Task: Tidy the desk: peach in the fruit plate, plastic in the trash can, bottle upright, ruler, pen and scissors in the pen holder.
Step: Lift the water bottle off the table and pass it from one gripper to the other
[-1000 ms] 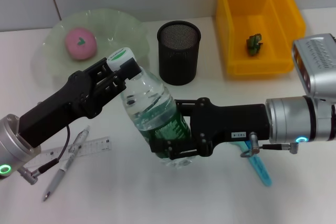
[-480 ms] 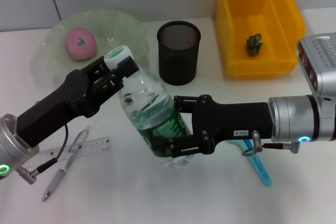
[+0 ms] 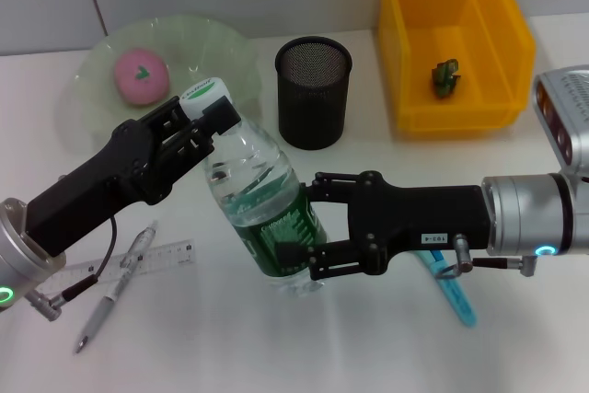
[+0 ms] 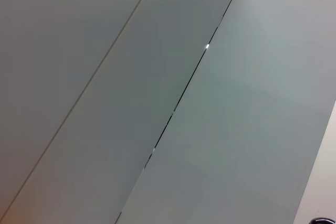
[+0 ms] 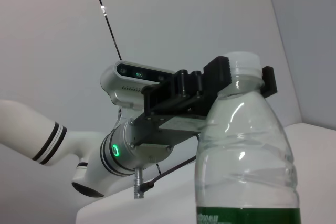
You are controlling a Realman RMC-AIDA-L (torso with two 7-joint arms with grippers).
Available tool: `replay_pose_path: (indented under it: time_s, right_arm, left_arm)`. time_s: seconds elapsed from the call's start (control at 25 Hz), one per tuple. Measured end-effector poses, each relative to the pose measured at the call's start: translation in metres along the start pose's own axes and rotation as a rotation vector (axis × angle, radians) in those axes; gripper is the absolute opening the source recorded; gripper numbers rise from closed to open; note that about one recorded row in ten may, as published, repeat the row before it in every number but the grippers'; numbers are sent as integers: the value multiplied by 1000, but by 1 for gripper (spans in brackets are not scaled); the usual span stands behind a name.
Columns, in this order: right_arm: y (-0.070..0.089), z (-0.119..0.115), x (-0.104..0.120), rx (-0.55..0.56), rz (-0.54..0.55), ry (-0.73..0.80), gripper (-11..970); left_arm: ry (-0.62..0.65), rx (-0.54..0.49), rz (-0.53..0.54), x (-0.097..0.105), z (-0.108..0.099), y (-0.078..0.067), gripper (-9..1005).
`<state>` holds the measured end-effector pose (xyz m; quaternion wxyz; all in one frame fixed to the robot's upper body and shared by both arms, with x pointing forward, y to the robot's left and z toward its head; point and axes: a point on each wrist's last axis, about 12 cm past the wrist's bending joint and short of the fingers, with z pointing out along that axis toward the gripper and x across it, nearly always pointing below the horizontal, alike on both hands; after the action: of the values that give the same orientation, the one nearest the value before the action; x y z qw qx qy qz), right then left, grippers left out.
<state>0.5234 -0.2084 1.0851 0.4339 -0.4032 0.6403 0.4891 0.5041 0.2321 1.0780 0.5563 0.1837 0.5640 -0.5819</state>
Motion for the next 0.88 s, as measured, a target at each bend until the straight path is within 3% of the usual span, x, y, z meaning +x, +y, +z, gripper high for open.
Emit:
replay_pose_path:
  time_s: [0.88]
  right_arm:
    - [1,-10,5,33,11,-12,825]
  left_arm:
    - [-5,15,8,-2,1,-1,454]
